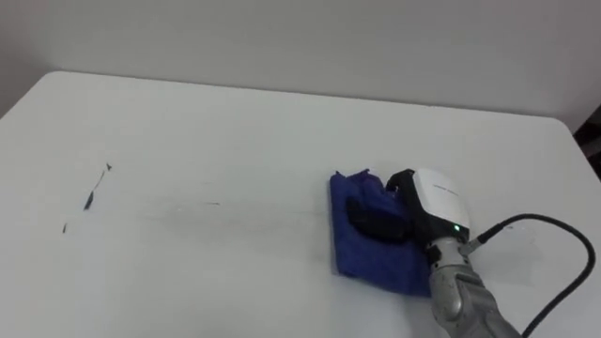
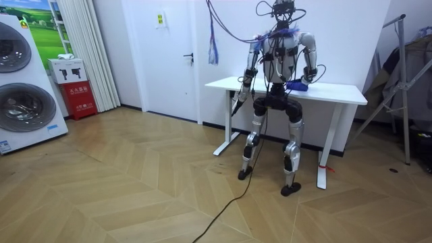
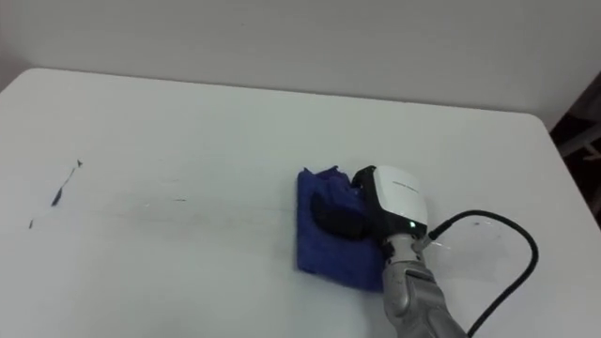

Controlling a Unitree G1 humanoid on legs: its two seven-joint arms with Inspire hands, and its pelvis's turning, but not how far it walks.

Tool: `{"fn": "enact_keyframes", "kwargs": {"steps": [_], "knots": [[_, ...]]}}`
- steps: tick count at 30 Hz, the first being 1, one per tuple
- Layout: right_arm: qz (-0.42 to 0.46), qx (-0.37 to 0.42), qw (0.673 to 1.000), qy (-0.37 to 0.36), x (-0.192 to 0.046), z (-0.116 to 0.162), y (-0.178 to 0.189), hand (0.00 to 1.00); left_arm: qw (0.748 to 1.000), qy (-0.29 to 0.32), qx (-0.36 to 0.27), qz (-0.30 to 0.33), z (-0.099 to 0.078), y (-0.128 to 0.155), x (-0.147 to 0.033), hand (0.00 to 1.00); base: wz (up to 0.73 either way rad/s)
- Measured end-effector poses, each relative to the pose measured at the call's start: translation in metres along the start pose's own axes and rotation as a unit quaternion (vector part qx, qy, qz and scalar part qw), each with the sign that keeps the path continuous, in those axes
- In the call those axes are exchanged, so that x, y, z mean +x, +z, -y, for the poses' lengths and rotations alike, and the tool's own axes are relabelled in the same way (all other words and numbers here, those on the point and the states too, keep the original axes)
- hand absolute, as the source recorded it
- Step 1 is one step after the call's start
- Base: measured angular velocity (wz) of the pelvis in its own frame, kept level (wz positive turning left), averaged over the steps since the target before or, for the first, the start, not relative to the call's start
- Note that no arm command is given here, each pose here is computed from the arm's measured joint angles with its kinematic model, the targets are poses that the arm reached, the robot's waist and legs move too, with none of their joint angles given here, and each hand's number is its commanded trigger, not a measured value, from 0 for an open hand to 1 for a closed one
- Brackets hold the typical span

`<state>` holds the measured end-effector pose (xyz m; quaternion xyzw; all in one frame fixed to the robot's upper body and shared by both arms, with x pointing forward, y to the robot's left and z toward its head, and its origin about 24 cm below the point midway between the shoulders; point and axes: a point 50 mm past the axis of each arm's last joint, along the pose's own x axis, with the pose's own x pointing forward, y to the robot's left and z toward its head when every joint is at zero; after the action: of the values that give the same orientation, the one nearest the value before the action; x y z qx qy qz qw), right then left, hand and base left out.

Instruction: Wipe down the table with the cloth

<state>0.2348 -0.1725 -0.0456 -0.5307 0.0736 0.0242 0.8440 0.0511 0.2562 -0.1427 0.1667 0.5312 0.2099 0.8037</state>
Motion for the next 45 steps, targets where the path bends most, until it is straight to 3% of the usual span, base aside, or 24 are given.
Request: {"fn": "enact_keyframes", "kwargs": {"steps": [8, 19, 33, 45], "knots": [[0.002, -0.006, 1.000, 0.000, -0.003, -0.001, -0.001, 0.00, 1.000, -0.003, 0.007, -0.029, -0.004, -0.022, -0.006, 0.00, 0.00], [-0.006, 0.025, 1.000, -0.011, -0.003, 0.005, -0.006, 0.00, 1.000, -0.014, 0.003, -0.025, 0.000, -0.019, -0.006, 0.00, 0.00], [-0.192, 0.043, 0.964, -0.177, -0.024, 0.082, -0.103, 0.00, 0.996, 0.020, -0.066, -0.056, -0.026, -0.038, -0.007, 0.00, -0.09], [-0.360, 0.070, 0.912, -0.186, -0.070, 0.080, -0.169, 0.00, 0.995, 0.040, -0.073, -0.060, -0.044, -0.041, -0.004, 0.00, -0.01]]}}
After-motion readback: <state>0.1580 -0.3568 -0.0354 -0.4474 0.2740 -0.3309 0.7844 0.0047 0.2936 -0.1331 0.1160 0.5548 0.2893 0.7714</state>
